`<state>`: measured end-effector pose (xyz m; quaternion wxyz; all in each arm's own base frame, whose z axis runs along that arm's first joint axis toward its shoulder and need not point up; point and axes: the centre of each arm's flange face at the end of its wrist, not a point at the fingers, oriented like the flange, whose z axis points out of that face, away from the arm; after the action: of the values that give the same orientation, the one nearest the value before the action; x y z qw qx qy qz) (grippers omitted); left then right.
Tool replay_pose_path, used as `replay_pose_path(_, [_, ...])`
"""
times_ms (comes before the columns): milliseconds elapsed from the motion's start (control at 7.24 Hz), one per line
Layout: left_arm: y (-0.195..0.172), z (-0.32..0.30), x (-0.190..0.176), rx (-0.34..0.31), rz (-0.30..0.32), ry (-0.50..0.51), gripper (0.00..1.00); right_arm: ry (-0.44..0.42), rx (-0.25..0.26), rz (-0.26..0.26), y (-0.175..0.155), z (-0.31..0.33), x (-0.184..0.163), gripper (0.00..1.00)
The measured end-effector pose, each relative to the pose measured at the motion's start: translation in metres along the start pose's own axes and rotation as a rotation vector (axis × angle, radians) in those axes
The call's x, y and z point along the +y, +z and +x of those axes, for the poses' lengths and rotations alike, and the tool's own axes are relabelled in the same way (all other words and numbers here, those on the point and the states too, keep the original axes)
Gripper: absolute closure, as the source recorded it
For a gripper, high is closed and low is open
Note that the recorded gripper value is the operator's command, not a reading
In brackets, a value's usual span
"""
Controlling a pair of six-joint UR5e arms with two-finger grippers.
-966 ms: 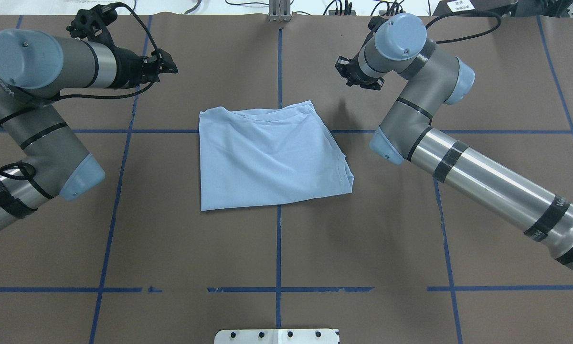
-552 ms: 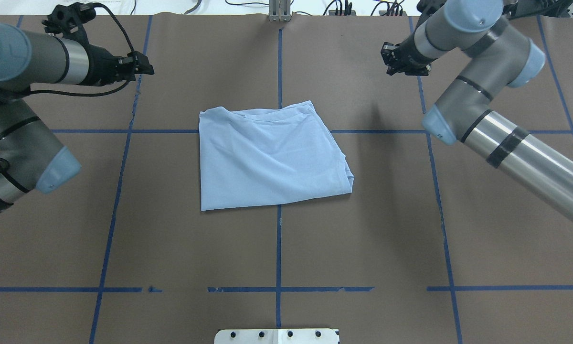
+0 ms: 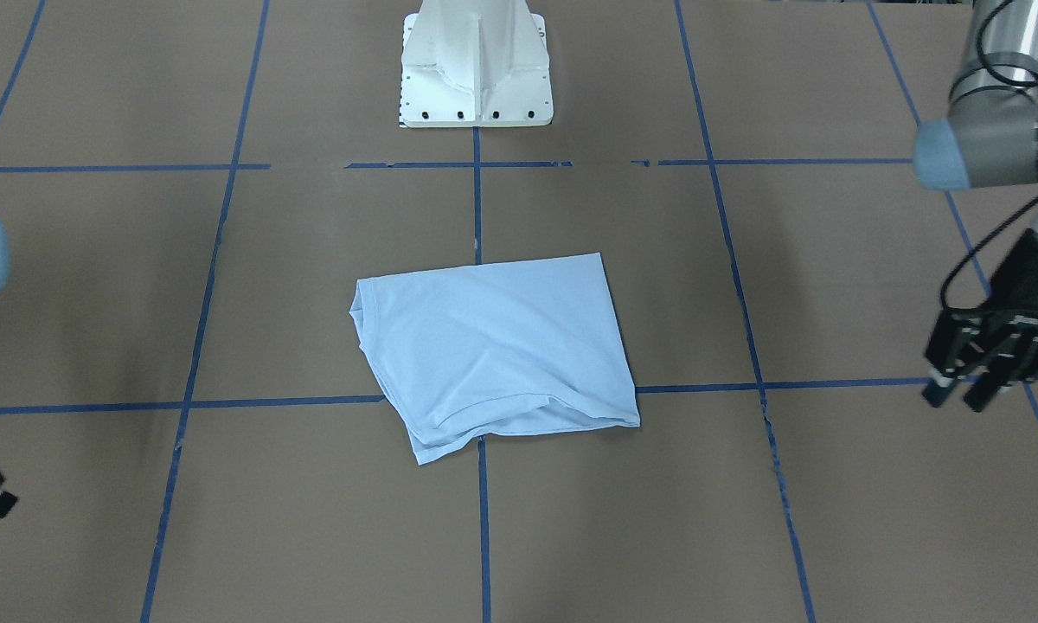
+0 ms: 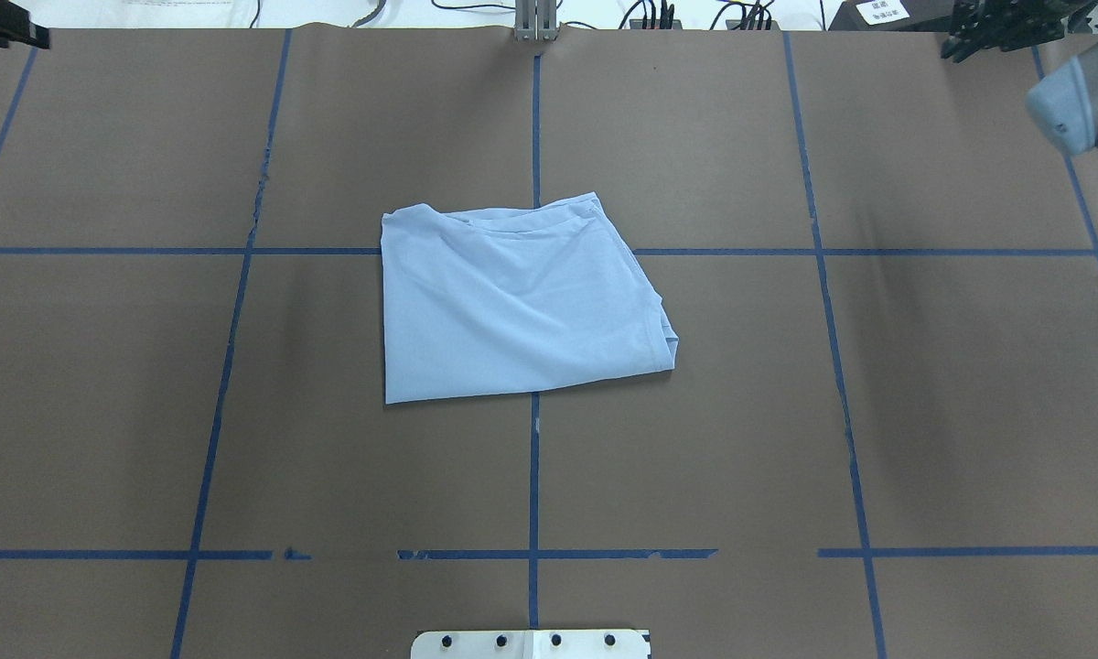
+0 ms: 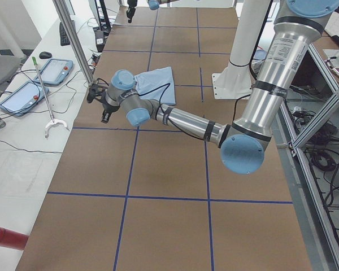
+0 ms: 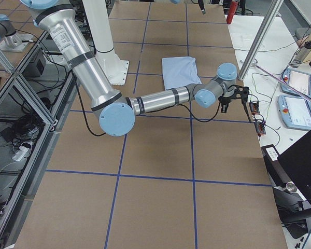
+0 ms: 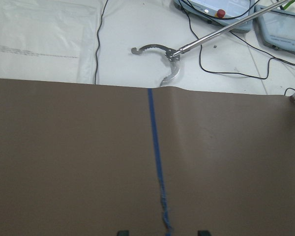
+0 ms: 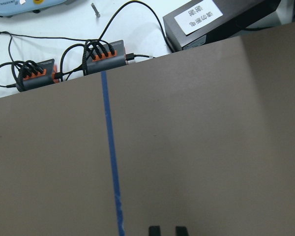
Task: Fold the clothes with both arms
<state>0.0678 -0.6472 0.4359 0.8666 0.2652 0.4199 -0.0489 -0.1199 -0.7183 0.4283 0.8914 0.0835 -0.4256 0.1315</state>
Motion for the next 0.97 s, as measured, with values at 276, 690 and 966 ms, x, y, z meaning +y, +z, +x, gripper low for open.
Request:
replay_pose_path(276, [-0.011, -0.063, -0.041, -0.073, -0.029, 0.073, 0.47, -0.078, 0.070, -0.035, -0.028, 0.007, -0.033, 0.78])
replay_pose_path(690, [0.011, -0.097, -0.089, -0.108, -0.079, 0.092, 0.49, -0.096, 0.124, -0.084, -0.017, -0.004, -0.074, 0.81])
replay_pose_path(966, [0.018, -0.098, -0.114, -0.107, -0.094, 0.080, 0.11, -0.112, 0.145, -0.097, -0.015, -0.004, -0.094, 0.01])
